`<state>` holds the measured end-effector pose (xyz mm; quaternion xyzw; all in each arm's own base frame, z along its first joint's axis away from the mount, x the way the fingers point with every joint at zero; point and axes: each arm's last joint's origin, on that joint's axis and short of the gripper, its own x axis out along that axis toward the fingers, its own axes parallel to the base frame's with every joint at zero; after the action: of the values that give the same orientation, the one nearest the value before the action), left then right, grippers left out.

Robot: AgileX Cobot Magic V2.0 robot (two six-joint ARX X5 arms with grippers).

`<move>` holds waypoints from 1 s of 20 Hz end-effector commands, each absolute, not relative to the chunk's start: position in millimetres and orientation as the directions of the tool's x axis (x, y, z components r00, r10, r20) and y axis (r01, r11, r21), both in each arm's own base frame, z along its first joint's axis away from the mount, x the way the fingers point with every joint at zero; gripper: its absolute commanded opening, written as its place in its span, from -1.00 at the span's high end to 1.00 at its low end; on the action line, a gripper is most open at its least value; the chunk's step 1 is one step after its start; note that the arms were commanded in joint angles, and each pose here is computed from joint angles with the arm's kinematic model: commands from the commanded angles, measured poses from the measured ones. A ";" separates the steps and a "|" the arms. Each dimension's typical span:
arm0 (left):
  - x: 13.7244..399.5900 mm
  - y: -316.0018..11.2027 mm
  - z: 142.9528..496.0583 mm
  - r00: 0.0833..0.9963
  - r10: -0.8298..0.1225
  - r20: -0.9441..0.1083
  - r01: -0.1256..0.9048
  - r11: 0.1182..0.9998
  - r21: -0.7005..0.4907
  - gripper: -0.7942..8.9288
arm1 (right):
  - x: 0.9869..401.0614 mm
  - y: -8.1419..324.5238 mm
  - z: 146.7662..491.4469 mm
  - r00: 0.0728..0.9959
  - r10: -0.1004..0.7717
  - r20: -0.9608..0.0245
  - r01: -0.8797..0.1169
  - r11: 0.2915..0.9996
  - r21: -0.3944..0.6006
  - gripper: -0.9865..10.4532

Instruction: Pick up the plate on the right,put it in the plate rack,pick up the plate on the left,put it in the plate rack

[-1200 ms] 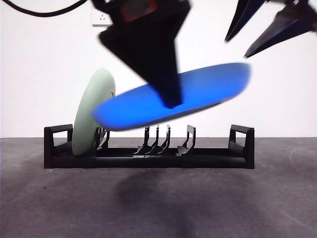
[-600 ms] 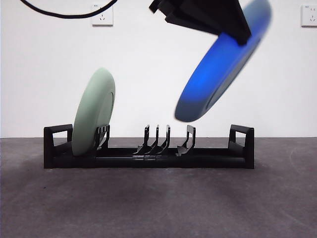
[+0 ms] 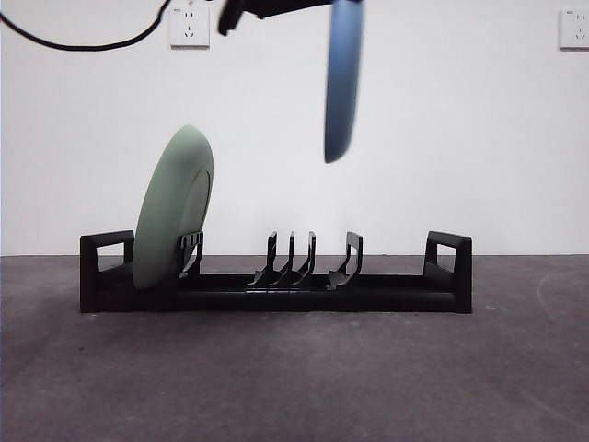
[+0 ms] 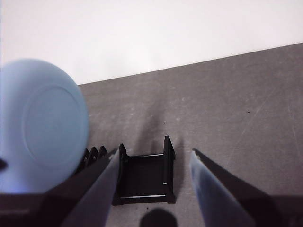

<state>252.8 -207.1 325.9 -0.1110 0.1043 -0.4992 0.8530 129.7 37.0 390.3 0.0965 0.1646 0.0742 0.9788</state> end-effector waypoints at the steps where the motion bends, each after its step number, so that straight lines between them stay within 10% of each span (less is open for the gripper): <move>1: 265.5 -200.9 323.5 0.489 -0.872 -0.024 0.798 0.458 -0.392 0.86 | 131.3 37.4 390.1 0.936 0.173 -0.307 -0.112 0.973 0.204 0.39; 20: 320.1 -220.9 283.1 0.490 -0.854 -0.173 0.713 0.507 -0.484 0.86 | 135.7 38.7 388.1 0.931 0.169 -0.323 -0.114 0.977 0.183 0.39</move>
<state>319.1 -219.1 286.3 -0.1768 0.1971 -0.4628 0.8460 135.7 38.9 387.8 0.0868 0.1744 0.0737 0.9781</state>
